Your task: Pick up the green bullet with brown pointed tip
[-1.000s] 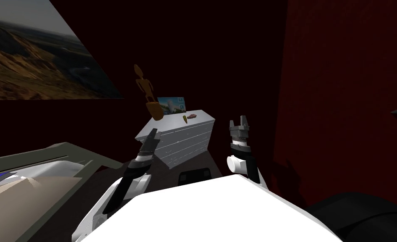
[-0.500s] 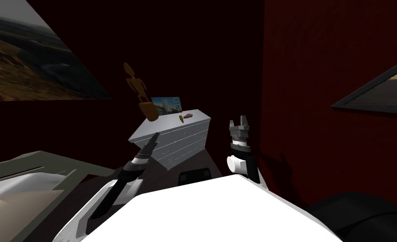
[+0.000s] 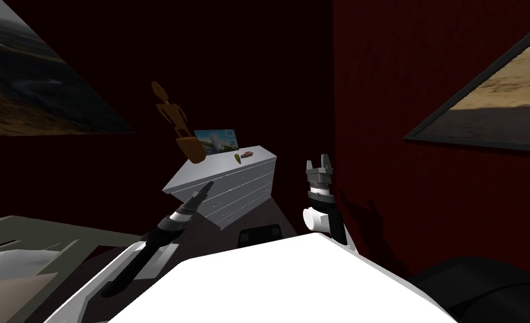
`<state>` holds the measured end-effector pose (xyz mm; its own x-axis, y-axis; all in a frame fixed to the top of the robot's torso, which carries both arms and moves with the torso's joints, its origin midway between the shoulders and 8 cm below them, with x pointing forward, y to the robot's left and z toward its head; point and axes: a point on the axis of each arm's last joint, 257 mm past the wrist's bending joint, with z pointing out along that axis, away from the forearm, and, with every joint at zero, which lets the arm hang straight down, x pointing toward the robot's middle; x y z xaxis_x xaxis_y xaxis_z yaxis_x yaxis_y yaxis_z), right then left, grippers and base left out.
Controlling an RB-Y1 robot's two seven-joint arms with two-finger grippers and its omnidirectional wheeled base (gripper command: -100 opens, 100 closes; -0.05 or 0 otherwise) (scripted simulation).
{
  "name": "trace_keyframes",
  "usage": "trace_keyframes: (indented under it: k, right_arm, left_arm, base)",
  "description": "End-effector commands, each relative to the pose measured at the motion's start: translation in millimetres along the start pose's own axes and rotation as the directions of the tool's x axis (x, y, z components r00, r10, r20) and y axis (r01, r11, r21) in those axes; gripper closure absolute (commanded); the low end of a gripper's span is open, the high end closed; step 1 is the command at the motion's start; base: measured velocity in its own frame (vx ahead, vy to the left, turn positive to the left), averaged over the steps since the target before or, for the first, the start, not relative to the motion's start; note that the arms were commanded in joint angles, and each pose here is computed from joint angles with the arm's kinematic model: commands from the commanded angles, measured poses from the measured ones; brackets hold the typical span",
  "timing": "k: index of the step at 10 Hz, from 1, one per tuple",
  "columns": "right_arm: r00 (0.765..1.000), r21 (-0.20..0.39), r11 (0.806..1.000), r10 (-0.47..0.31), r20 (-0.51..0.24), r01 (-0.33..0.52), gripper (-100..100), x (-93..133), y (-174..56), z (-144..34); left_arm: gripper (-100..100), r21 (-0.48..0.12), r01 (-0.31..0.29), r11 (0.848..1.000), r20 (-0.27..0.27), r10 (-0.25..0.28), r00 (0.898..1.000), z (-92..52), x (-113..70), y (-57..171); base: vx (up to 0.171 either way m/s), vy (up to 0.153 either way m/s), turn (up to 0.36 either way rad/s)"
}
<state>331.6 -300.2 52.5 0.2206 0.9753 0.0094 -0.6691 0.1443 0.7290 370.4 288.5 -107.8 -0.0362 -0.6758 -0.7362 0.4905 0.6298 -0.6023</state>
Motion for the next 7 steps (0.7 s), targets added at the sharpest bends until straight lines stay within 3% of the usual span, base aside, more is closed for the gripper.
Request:
trace_keyframes:
  k: [1,2,3,5,6,7]
  right_arm:
    - [1.0,0.0,1.0,0.0,0.0,0.0,0,0.0,0.0,0.0]
    - [1.0,0.0,1.0,0.0,0.0,0.0,0,0.0,0.0,0.0]
    - [1.0,0.0,1.0,0.0,0.0,0.0,0,-0.1,0.0,0.0]
    - [1.0,0.0,1.0,0.0,0.0,0.0,0,0.0,0.0,0.0]
    - [1.0,0.0,1.0,0.0,0.0,0.0,0,-0.1,0.0,0.0]
    - [1.0,0.0,1.0,0.0,0.0,0.0,0,0.0,0.0,0.0]
  left_arm:
    - [-100,-0.001,-0.051,0.999,-0.047,0.051,0.998,-7.2,1.5,7.9]
    - [-100,0.004,-0.063,0.998,-0.064,0.063,0.996,-7.1,1.5,7.8]
    - [-100,-0.008,-0.127,0.992,-0.107,0.125,0.986,-18.3,3.4,22.6]
    - [-100,0.005,-0.15,0.989,-0.141,0.149,0.979,-18.0,2.9,22.5]
    - [-100,-0.001,-0.216,0.976,-0.189,0.211,0.959,-30.4,3.8,37.5]
    - [-100,0.009,-0.229,0.973,-0.209,0.226,0.951,-30.1,3.2,37.5]
  base:
    - [-0.04,-0.003,-0.095]
    - [-0.02,0.0,0.008]
    - [-0.028,-0.004,-0.186]
    - [-0.021,0.001,-0.069]
    - [-0.027,-0.006,-0.244]
    - [-0.026,0.002,-0.121]
